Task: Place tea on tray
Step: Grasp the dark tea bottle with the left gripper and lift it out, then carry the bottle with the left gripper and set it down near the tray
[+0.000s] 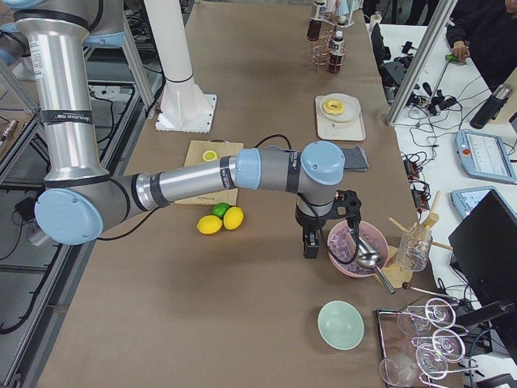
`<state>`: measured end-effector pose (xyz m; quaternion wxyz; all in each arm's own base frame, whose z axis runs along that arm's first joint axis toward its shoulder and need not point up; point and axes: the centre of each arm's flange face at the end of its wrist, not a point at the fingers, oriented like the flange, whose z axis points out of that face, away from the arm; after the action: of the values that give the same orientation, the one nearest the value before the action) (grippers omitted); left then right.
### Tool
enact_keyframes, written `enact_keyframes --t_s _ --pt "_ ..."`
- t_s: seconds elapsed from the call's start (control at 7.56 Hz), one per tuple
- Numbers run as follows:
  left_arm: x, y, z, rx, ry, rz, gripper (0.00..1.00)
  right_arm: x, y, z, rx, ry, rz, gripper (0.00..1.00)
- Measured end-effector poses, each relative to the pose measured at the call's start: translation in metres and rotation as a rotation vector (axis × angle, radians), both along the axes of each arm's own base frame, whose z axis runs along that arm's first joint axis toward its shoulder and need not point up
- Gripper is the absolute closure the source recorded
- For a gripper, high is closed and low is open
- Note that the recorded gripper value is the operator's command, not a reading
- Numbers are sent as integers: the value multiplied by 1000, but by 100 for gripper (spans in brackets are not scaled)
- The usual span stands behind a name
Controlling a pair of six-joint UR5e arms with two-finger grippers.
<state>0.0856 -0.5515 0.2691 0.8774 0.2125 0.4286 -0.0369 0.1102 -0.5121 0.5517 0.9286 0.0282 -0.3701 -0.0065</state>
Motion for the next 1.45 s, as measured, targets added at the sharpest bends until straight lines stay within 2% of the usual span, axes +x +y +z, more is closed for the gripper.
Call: enact_keyframes --t_s 0.4,0.93,1.45 --pt "77 49 -40 -60 12 -43 100 0 -2 3 -6 -1 0 0" --pt "246 123 -150 -153 -27 -128 100 -1 -2 3 0 -8 -4 0" --pt "358 158 -208 -176 -19 -154 100 -1 -4 2 22 -7 0 0"
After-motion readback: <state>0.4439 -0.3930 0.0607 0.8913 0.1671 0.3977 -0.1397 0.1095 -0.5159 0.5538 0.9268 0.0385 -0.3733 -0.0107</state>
